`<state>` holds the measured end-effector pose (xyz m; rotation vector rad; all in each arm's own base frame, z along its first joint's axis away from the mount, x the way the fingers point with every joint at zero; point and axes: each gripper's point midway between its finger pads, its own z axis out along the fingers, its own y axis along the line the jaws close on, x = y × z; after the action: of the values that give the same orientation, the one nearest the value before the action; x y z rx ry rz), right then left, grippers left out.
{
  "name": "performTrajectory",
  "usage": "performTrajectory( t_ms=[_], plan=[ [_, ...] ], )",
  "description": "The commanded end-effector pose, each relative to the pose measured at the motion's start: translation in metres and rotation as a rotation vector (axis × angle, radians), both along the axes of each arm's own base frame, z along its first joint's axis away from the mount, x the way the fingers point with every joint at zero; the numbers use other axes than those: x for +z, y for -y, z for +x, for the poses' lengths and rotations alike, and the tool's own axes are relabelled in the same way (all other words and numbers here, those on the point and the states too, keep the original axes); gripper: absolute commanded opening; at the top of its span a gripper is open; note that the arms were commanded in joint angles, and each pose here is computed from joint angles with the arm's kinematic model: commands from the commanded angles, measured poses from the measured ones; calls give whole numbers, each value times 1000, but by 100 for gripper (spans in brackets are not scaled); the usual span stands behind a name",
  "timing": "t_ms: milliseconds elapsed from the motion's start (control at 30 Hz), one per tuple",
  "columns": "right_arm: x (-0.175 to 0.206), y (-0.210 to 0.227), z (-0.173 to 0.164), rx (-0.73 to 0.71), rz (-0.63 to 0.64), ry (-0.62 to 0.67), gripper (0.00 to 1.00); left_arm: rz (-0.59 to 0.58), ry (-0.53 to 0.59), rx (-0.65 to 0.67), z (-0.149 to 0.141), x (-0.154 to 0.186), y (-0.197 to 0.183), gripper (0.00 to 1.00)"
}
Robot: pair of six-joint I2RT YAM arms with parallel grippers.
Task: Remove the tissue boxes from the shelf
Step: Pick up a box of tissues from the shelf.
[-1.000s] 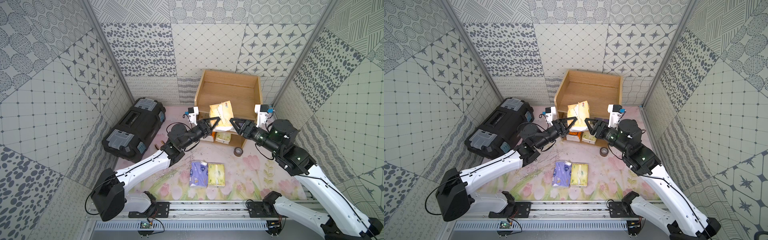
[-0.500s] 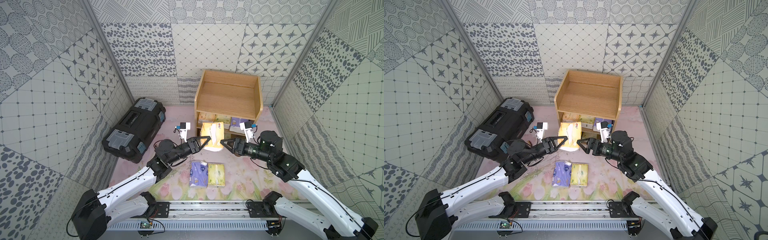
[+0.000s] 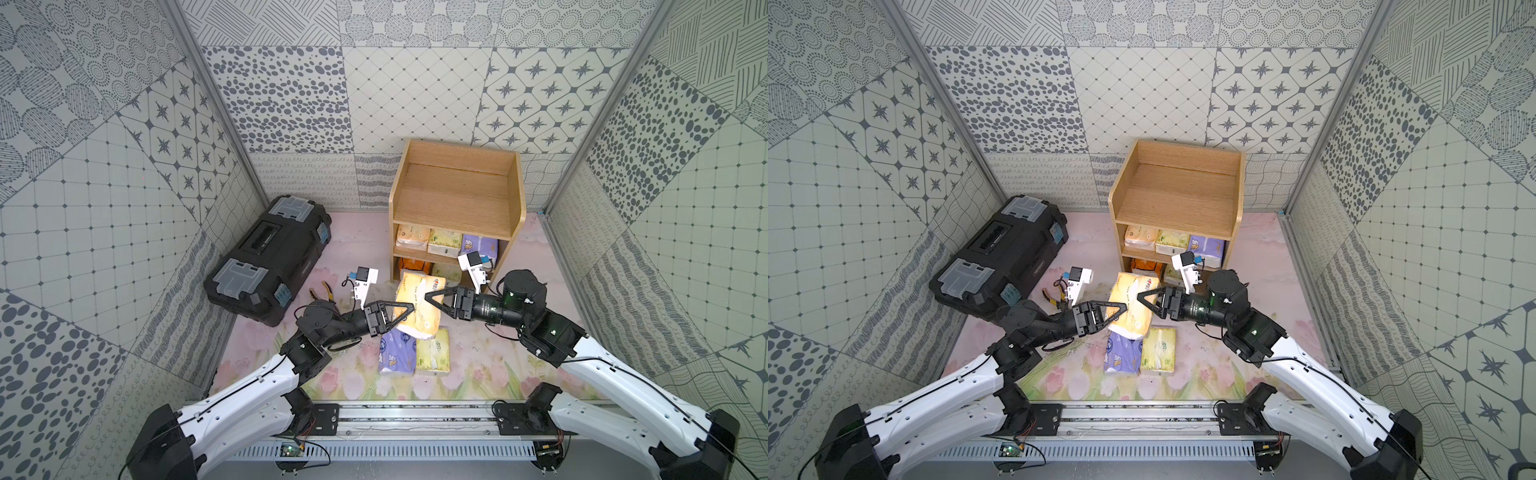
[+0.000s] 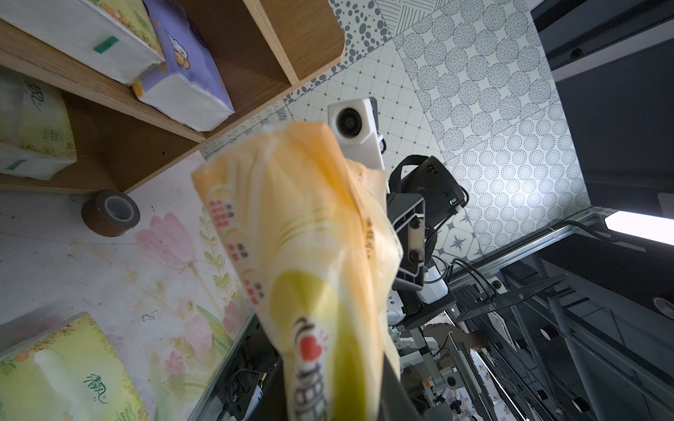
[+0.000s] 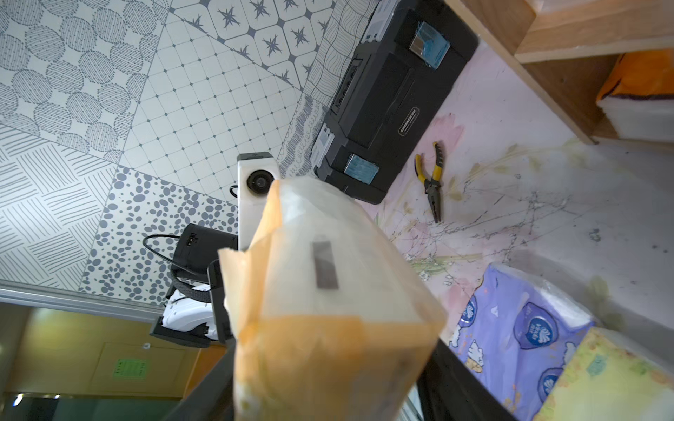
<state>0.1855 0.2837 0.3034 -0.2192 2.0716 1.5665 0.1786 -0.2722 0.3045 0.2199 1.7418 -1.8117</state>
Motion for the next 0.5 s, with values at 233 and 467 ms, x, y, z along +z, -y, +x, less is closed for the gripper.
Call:
performTrajectory(
  t_ms=[233,467],
  plan=[
    [5,-23,2,21,58,22,40,89,-37,95,1,-25,-17,32],
    [-9,-26,12,-27,52,-8,25,135,-83,287,6,-42,-53,78]
  ],
)
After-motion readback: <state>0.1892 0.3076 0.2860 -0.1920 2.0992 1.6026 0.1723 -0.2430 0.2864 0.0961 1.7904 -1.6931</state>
